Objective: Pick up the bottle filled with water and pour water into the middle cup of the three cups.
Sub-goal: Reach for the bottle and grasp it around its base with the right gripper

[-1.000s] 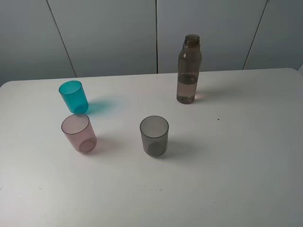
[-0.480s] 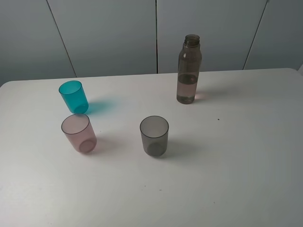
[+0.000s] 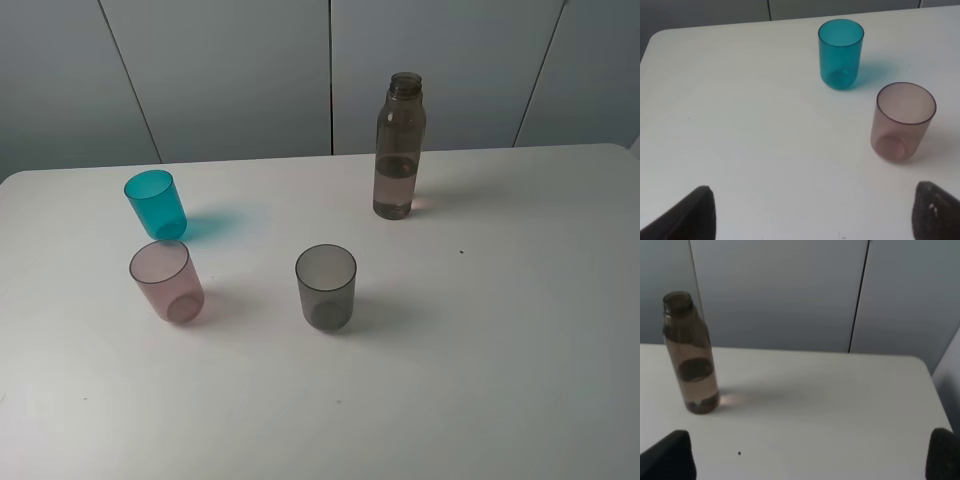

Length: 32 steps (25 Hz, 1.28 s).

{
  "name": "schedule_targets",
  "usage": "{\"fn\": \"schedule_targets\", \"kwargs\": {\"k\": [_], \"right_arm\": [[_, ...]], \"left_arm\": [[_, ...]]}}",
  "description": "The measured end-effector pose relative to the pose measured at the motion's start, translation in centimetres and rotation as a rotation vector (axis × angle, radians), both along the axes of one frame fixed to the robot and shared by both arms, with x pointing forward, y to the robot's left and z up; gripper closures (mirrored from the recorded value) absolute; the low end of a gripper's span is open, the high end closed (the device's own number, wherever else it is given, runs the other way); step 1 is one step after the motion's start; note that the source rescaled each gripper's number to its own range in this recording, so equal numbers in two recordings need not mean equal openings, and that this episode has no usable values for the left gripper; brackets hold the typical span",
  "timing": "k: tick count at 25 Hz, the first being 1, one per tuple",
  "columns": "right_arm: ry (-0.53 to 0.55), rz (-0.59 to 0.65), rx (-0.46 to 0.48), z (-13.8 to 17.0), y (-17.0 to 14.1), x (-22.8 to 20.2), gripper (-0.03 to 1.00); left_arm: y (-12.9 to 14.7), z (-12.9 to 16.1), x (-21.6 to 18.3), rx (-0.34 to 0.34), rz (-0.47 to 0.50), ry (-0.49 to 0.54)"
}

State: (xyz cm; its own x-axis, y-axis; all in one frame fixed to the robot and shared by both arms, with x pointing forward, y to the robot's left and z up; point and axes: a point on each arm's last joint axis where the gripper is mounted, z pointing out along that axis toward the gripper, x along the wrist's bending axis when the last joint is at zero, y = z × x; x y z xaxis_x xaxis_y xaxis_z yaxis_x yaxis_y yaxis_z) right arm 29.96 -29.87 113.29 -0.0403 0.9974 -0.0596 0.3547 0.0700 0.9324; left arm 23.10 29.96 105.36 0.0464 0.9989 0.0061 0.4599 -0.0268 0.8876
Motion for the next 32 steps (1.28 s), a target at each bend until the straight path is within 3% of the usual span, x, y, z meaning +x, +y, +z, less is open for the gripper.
{"fn": "schedule_targets", "kwargs": {"k": [6, 16, 23, 27, 32], "right_arm": [[0.019, 0.061, -0.013, 1.0, 1.0, 7.2, -0.03], [0.306, 0.241, -0.065, -5.3, 5.1, 15.7, -0.03], [0.363, 0.256, -0.053, -9.5, 6.6, 18.9, -0.03], [0.358, 0.290, -0.064, -11.6, 7.8, 19.7, -0.03], [0.243, 0.354, -0.068, -14.6, 10.0, 19.9, -0.03]], "left_arm": [[0.0, 0.0, 0.0, 0.000, 0.000, 0.000], [0.0, 0.0, 0.0, 0.000, 0.000, 0.000], [0.0, 0.0, 0.0, 0.002, -0.001, 0.000], [0.0, 0.0, 0.0, 0.004, -0.002, 0.000], [0.0, 0.0, 0.0, 0.004, -0.002, 0.000]]}}
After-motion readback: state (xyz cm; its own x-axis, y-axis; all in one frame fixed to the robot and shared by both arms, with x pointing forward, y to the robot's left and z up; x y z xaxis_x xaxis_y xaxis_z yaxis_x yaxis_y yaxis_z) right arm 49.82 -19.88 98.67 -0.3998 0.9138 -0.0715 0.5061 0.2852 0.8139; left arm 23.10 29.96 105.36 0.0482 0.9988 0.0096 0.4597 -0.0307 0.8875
